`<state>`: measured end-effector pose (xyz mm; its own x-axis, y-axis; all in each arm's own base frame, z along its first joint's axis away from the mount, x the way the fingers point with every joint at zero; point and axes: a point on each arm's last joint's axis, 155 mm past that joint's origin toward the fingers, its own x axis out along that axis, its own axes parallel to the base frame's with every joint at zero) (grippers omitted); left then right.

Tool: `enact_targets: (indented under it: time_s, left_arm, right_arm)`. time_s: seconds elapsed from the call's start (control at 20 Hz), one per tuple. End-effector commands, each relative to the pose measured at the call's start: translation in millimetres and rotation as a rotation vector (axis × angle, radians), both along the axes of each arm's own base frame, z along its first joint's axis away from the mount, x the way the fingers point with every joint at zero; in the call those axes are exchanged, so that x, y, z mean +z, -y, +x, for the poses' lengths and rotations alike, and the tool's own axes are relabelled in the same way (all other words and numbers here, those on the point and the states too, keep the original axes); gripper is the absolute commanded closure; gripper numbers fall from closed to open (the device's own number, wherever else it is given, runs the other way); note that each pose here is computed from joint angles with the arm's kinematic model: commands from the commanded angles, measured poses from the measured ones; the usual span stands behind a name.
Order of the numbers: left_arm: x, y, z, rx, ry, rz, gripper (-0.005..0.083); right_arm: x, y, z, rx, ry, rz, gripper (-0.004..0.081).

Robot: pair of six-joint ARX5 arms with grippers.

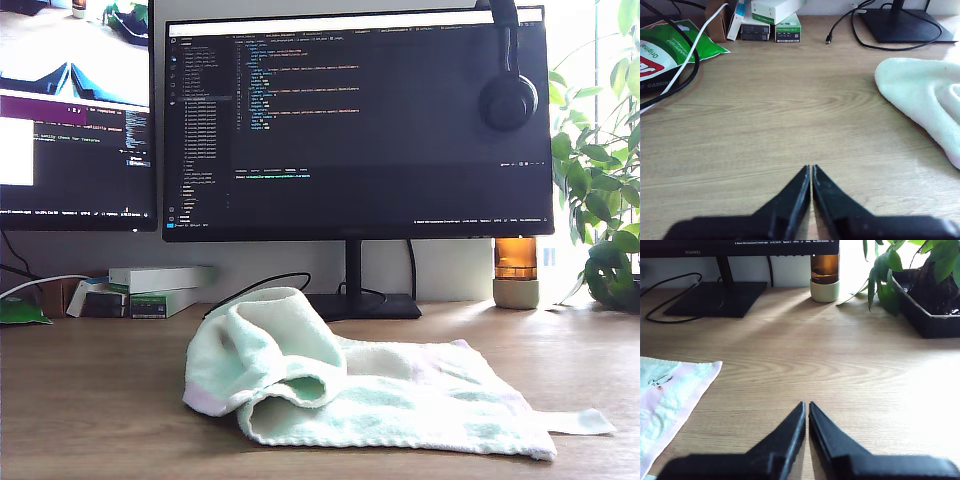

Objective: Fold the tea towel to a neat square and place it to the right

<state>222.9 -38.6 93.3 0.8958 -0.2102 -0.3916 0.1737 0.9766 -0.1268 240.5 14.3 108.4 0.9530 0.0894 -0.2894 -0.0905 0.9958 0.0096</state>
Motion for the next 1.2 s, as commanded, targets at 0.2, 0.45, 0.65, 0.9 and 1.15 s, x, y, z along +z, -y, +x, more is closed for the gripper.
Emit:
enact_targets:
  time_s: [0.2,0.45,0.65,0.9,1.15]
  left_arm:
    - [28,13,7,-0.058,0.114,-0.051,0.0795]
    - [32,17,7,-0.08,0.127,-0.063,0.0795]
    - [69,33,8,-0.169,0.271,-0.105,0.0795]
    - [85,40,7,-0.207,0.331,-0.119,0.0795]
    - [90,57,-1,-0.3,0.341,-0.151,0.0795]
  right_arm:
    - [13,1,5,-0.007,0.065,0.028,0.0781]
    - [13,0,5,-0.006,0.064,0.028,0.0781]
    - [20,-11,6,0.036,0.083,0.105,0.0781]
    - [26,-13,6,0.045,0.106,0.119,0.0781]
    - [28,-25,4,0.11,0.108,0.135,0.0781]
